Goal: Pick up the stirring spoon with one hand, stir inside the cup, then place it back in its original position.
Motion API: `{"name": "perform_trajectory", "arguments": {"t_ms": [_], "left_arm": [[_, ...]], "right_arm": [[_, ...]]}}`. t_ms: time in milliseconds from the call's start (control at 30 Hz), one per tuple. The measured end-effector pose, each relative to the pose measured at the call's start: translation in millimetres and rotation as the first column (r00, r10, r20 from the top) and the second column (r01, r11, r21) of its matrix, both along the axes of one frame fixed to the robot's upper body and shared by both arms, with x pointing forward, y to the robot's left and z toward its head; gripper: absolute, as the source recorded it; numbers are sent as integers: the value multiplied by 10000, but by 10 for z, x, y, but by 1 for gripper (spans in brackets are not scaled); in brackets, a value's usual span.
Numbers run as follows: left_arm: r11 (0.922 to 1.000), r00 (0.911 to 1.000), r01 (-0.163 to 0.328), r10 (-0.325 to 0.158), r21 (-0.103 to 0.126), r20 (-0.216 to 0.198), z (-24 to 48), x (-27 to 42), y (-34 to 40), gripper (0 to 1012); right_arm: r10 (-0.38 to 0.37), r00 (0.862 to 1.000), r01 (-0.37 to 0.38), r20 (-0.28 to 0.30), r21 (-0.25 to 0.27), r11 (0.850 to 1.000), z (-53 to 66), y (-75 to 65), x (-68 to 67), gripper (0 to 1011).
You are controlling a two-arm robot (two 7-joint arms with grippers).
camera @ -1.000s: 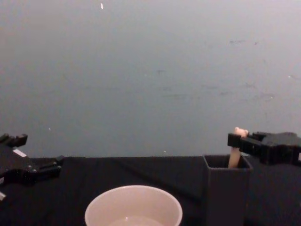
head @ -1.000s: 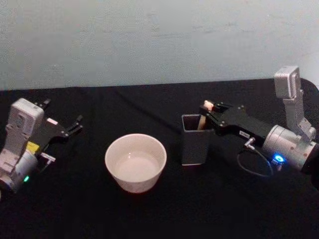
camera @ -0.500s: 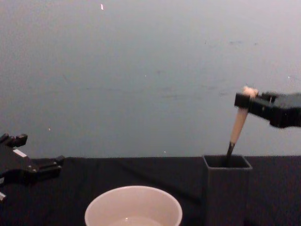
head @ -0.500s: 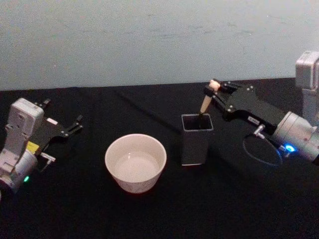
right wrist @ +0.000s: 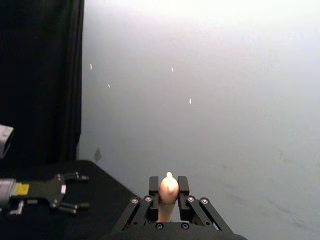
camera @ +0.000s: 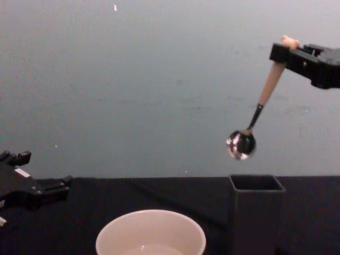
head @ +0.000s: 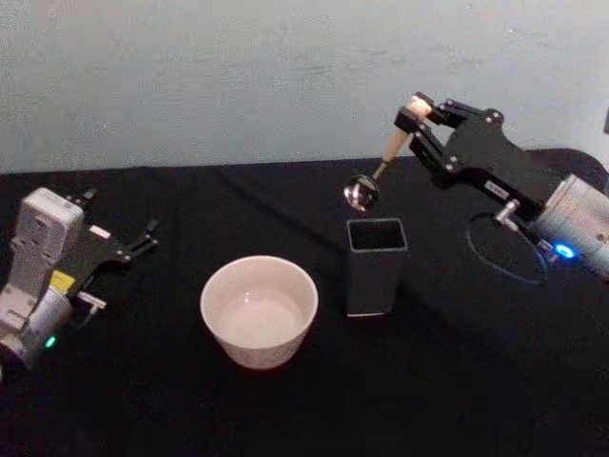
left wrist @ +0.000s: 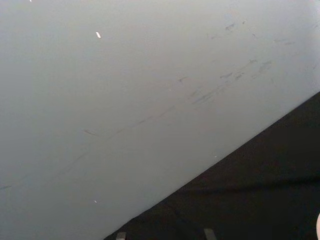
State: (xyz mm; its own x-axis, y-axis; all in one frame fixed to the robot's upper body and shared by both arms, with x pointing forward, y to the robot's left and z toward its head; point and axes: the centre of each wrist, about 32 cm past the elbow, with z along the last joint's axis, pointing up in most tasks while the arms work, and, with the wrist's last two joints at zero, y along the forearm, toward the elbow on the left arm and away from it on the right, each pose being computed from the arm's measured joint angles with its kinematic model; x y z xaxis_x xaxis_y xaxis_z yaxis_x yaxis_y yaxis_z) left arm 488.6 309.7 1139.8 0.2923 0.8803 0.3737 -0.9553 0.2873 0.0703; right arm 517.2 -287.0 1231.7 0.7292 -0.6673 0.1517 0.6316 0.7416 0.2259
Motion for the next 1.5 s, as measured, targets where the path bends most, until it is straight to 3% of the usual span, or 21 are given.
{"name": "perform_trajectory", "arguments": {"t_ms": [233, 600, 967, 1500], "left_arm": [[10000, 10000, 0, 0, 0, 0, 0, 0, 0, 1001], [10000, 10000, 0, 0, 0, 0, 0, 0, 0, 1001], [10000, 10000, 0, 0, 0, 0, 0, 0, 0, 1001], [10000, 10000, 0, 0, 0, 0, 0, 0, 0, 1001]], "right_arm": [[537, 9985, -538, 117, 96, 9985, -26, 180, 75, 214], [1766, 9842, -1768, -86, -495, 9830, -258, 566, 184, 214], [2298, 9728, -2317, -299, -1108, 9665, -516, 757, 224, 214], [2423, 9700, -2420, -207, -1803, 9534, -816, 980, 295, 214]]}}
